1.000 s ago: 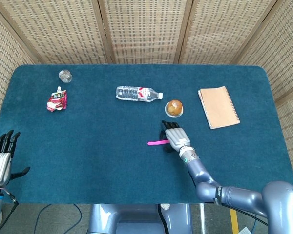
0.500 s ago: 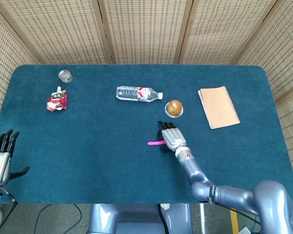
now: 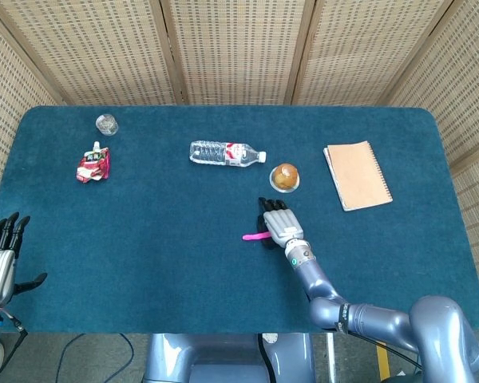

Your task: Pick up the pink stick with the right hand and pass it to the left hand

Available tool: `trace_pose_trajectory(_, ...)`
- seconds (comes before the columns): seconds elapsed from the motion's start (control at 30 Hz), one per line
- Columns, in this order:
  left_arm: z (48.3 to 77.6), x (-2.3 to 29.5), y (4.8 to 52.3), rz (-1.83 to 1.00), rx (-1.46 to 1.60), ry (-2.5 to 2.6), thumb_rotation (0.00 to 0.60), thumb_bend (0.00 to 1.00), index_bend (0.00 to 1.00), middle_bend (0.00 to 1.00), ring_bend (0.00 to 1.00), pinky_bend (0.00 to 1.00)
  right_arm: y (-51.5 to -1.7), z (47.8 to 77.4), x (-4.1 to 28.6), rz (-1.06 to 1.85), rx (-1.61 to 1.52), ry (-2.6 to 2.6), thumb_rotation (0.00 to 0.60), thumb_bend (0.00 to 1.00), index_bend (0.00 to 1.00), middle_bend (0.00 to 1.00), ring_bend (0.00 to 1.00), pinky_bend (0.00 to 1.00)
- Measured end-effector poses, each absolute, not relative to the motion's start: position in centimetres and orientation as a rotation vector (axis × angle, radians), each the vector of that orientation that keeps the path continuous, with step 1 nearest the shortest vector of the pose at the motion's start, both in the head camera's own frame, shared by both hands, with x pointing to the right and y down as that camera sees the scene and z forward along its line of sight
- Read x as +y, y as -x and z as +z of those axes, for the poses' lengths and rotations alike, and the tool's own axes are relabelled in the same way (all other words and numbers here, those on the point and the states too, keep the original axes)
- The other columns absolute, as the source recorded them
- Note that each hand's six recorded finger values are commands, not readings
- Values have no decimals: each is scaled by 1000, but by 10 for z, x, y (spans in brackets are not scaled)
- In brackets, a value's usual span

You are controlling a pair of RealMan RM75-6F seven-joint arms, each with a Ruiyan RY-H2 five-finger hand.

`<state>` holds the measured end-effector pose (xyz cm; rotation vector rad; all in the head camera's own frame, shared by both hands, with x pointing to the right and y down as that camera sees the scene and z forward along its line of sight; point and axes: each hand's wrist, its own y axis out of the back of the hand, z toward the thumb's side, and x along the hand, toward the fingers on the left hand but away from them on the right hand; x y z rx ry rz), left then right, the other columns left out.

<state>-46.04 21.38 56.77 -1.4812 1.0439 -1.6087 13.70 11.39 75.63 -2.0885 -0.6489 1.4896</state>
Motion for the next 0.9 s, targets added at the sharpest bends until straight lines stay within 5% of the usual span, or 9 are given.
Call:
trace_pose_trajectory(0.57,571,211,456,-1604,1025,1490,600,0,0,0,0,0,-133,736,109,1455,-765,2185,600,544,619,40,0,0)
trace_pose_trajectory(0.9,572,179,431,-1489,916,1501,600,0,0,0,0,0,-126,707,98,1467,-953,2383,600,545,623,40,0,0)
